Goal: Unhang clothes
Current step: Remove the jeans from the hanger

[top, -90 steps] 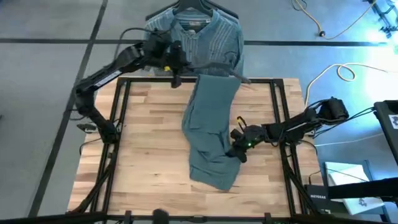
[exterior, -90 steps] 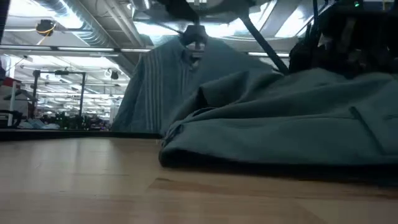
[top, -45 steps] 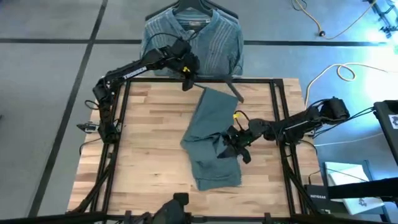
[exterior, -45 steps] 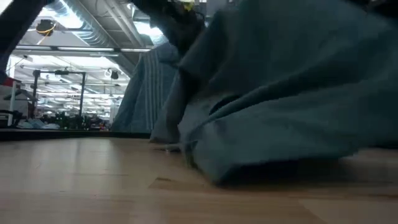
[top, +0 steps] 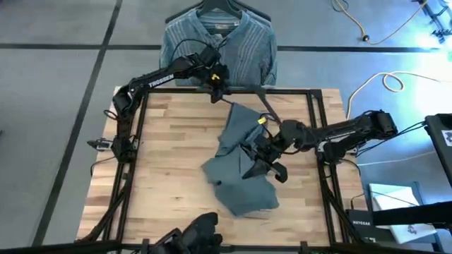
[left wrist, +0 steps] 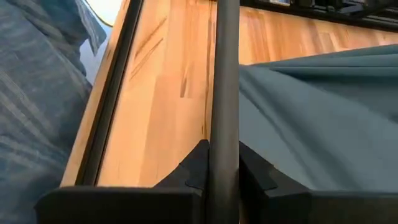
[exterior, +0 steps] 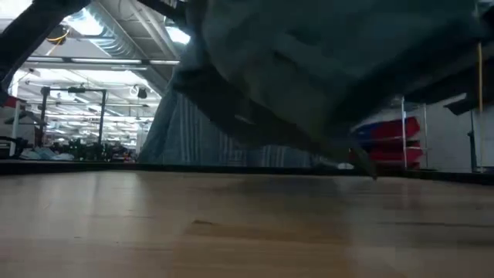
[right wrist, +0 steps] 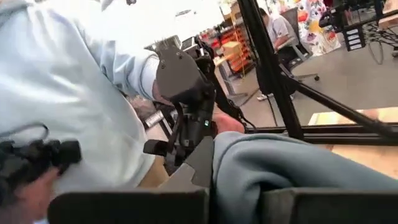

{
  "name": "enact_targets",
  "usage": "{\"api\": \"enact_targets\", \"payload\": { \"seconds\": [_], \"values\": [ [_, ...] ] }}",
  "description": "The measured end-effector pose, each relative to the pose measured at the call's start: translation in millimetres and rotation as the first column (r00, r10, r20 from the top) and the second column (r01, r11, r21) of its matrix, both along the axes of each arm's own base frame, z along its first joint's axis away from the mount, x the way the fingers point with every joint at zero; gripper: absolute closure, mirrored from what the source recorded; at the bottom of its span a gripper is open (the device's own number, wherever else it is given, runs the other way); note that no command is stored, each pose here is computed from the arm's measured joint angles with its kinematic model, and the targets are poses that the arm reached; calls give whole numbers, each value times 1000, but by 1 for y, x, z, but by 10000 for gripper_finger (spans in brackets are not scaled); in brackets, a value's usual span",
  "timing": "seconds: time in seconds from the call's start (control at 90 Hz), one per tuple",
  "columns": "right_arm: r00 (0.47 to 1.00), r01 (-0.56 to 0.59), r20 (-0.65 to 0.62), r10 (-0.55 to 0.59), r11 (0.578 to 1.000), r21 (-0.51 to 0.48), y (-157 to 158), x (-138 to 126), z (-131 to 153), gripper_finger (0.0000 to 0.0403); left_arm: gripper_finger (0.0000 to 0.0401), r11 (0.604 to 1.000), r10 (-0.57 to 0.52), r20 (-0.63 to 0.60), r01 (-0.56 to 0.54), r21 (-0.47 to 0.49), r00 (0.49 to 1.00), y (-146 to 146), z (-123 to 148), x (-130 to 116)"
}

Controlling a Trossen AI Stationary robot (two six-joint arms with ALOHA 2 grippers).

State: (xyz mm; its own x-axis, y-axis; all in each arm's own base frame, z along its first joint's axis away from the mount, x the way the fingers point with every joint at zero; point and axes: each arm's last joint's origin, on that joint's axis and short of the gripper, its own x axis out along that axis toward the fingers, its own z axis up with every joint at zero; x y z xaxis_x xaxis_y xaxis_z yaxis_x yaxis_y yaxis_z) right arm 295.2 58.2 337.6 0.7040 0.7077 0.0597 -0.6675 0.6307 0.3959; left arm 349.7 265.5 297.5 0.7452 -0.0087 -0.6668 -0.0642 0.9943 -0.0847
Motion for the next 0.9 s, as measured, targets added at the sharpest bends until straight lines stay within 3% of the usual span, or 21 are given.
{"api": "enact_targets", "payload": {
  "seconds": [0.1,0.244,0.456,0.556,0.756,0.9],
  "values": [
    [1000,15,7,-15,998,-59,-1,-5,25,403,376,1000,10,0,-10,-6,1000,2,0,-2],
    [989,104,117,-87,984,-146,-5,-19,73,403,376,1000,8,6,-8,-27,1000,4,0,-4],
    [951,263,240,-196,920,-290,-10,-32,123,403,376,999,14,2,-14,-33,1000,4,0,-4],
    [913,350,327,-245,881,-317,-13,-40,146,403,376,998,34,0,-34,-53,999,4,0,-4],
    [787,564,484,-382,764,-314,-23,-57,183,403,373,994,72,-9,-72,-77,997,4,-1,-4],
    [717,633,567,-405,720,-285,-32,-67,203,403,376,997,67,-17,-68,-36,998,0,-1,0]
  ]
}}
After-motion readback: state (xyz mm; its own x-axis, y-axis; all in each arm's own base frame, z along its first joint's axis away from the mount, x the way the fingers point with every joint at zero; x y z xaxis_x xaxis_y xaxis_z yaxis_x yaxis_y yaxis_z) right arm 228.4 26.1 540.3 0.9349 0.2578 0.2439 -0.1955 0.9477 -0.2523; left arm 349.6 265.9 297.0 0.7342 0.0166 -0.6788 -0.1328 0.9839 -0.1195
